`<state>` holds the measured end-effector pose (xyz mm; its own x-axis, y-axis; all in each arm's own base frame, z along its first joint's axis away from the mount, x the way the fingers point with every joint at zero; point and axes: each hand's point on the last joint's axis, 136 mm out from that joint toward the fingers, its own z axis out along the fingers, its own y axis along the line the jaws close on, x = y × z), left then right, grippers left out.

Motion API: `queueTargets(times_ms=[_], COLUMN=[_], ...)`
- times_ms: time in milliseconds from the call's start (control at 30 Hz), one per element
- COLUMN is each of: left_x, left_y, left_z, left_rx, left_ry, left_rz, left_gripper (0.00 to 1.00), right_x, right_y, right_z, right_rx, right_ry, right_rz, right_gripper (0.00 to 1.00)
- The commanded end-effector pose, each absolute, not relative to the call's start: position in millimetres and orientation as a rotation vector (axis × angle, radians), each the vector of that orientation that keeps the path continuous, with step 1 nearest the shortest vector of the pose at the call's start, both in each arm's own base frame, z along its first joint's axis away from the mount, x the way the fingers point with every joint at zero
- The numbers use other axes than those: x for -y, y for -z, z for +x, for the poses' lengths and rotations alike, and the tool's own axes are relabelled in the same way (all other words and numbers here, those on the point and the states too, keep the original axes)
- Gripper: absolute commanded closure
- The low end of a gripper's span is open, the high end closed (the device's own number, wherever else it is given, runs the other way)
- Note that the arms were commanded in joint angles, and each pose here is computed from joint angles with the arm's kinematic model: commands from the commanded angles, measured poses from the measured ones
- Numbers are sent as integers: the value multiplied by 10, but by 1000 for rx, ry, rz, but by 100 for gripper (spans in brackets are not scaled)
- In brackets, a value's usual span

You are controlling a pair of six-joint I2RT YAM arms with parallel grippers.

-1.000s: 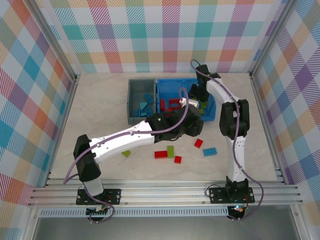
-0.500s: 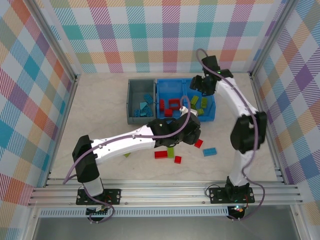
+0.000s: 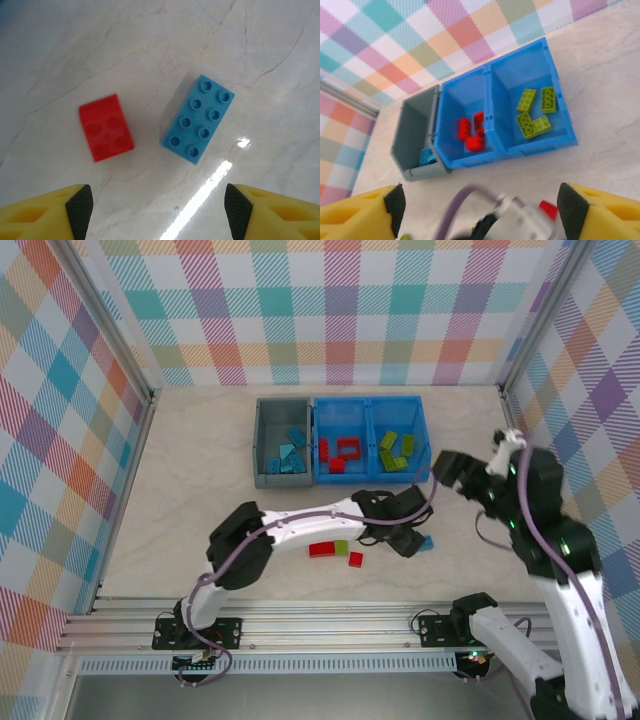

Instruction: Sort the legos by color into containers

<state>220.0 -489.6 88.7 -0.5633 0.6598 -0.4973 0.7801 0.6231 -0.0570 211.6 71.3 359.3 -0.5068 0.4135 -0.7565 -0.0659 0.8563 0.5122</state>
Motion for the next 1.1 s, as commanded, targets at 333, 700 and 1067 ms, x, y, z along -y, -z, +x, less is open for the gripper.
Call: queueTargets(times_ms=[333, 700, 1067], left_x=[5318, 5370, 5398], left_y=[-533, -223, -253], left_z=[2246, 2188, 2116], left_rx=[-2313, -2357, -2312], left_ry=[333, 316, 255], left_rz=[1393, 1453, 1459], left_gripper=[23, 34, 51], right_x=[-661, -679, -709], right_y=[-3810, -3752, -3657], right_z=[1214, 1283, 1336], right_rx=[-1938, -1957, -1988], right_ry=[-757, -765, -770], right_rz=[184, 208, 216], right_gripper=[12, 13, 14])
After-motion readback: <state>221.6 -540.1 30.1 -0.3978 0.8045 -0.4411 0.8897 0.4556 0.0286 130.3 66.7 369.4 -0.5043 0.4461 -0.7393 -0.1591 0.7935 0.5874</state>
